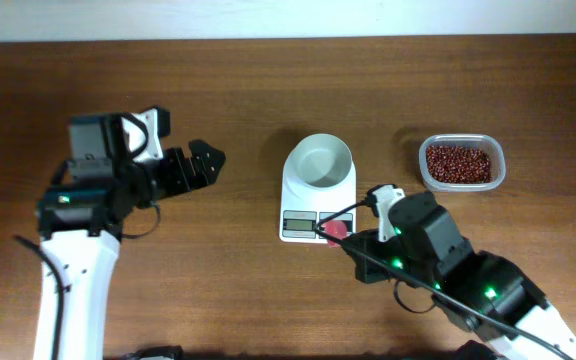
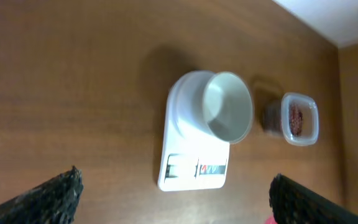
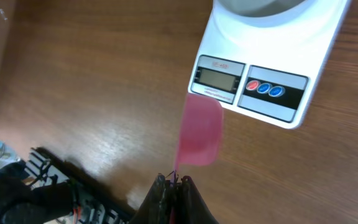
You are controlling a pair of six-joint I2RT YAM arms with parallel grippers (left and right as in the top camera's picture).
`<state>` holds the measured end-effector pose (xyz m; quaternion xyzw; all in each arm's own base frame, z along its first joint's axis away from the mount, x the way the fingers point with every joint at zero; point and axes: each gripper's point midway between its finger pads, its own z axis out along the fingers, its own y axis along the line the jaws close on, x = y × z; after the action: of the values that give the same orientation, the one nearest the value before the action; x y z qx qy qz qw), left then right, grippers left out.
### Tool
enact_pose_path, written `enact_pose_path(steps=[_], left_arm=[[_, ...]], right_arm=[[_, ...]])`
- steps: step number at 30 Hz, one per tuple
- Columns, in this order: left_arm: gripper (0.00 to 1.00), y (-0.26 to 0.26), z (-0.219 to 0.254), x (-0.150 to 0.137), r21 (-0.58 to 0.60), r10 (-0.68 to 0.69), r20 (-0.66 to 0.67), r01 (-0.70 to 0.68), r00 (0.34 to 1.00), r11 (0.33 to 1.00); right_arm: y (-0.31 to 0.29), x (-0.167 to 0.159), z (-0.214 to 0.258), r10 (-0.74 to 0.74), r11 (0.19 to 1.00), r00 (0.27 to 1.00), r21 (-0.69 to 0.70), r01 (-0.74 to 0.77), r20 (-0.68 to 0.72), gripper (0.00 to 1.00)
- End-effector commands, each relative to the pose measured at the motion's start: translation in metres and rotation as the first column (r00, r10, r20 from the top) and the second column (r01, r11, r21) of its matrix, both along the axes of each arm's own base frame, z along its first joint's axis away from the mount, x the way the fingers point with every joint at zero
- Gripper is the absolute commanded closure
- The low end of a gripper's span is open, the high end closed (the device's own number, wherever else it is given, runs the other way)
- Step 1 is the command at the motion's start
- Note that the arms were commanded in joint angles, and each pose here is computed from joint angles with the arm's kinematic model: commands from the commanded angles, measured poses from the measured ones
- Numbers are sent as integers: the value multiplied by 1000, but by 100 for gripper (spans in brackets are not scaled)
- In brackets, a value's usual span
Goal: Scoop and weigh 50g on scale
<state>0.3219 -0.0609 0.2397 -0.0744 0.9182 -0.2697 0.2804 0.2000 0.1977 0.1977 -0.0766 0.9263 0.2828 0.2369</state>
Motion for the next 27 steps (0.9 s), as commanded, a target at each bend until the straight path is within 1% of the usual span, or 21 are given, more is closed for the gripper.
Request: enact_pose_path(steps=[1, 3, 4, 6, 7, 8, 10, 12, 13, 14, 16, 17, 18, 19, 20, 21, 22, 24, 25, 26, 27], left_arm=[[1, -7, 50, -7, 172, -245, 185, 214, 952, 962], [1, -21, 53, -30, 256, -392, 182, 342, 902, 904], [1, -28, 51, -40, 275, -445, 169, 392, 879, 878], [1, -46, 48, -59, 309, -555, 155, 493, 818, 813], [1, -56, 48, -65, 318, -595, 154, 530, 789, 786], [1, -61, 46, -69, 332, -614, 146, 547, 775, 769], [1, -68, 34, -78, 418, -651, 87, 566, 754, 711], [1, -81, 28, -93, 428, -696, 91, 604, 712, 673], [1, -81, 24, -98, 430, -678, 101, 582, 729, 690], [1, -73, 18, -101, 438, -628, 116, 528, 770, 728], [1, -65, 10, -110, 456, -593, 183, 466, 784, 758], [1, -65, 10, -110, 471, -584, 264, 425, 768, 773], [1, -63, 11, -108, 487, -573, 312, 391, 758, 781], [1, -57, 10, -108, 509, -555, 332, 350, 763, 786], [1, -54, 8, -114, 511, -553, 334, 346, 763, 787], [1, -64, 23, -114, 493, -576, 406, 361, 710, 792], [1, -70, 28, -109, 523, -617, 420, 378, 666, 764], [1, -83, 25, -112, 547, -704, 403, 463, 585, 698], [1, -90, 14, -113, 555, -755, 368, 523, 543, 647], [1, -91, -6, -111, 554, -789, 294, 576, 539, 600], [1, -90, -19, -111, 546, -805, 240, 610, 542, 574]], right_arm=[[-17, 6, 11, -66, 997, 994, -34, 69, 87, 96], [-36, 13, 20, -141, 986, 976, -66, 154, 168, 96], [-42, 16, 24, -165, 981, 967, -71, 182, 195, 96], [-60, 22, 35, -264, 956, 932, -58, 287, 249, 96], [-65, 23, 39, -293, 947, 918, -51, 318, 268, 96], [-71, 24, 43, -323, 936, 903, -44, 348, 283, 96], [-80, 26, 49, -364, 919, 877, -34, 393, 313, 96], [-83, 27, 51, -374, 913, 869, -36, 406, 324, 96], [-83, 27, 51, -374, 913, 869, -36, 406, 324, 96], [-83, 27, 51, -374, 913, 869, -35, 406, 325, 96], [-84, 30, 54, -383, 909, 860, -26, 416, 337, 96], [-83, 32, 57, -388, 909, 854, -12, 417, 345, 96], [-81, 33, 60, -391, 909, 850, 2, 417, 352, 96], [-80, 35, 63, -394, 909, 847, 14, 417, 358, 96], [-80, 35, 64, -395, 909, 846, 17, 417, 359, 96], [-80, 35, 64, -395, 909, 845, 19, 416, 360, 96], [-80, 35, 64, -396, 909, 845, 20, 417, 361, 96], [-80, 35, 64, -395, 909, 845, 19, 417, 360, 96], [-80, 35, 64, -395, 909, 845, 19, 417, 360, 96], [-80, 35, 64, -395, 909, 845, 19, 417, 360, 96], [-80, 35, 64, -395, 909, 845, 19, 417, 360, 96]])
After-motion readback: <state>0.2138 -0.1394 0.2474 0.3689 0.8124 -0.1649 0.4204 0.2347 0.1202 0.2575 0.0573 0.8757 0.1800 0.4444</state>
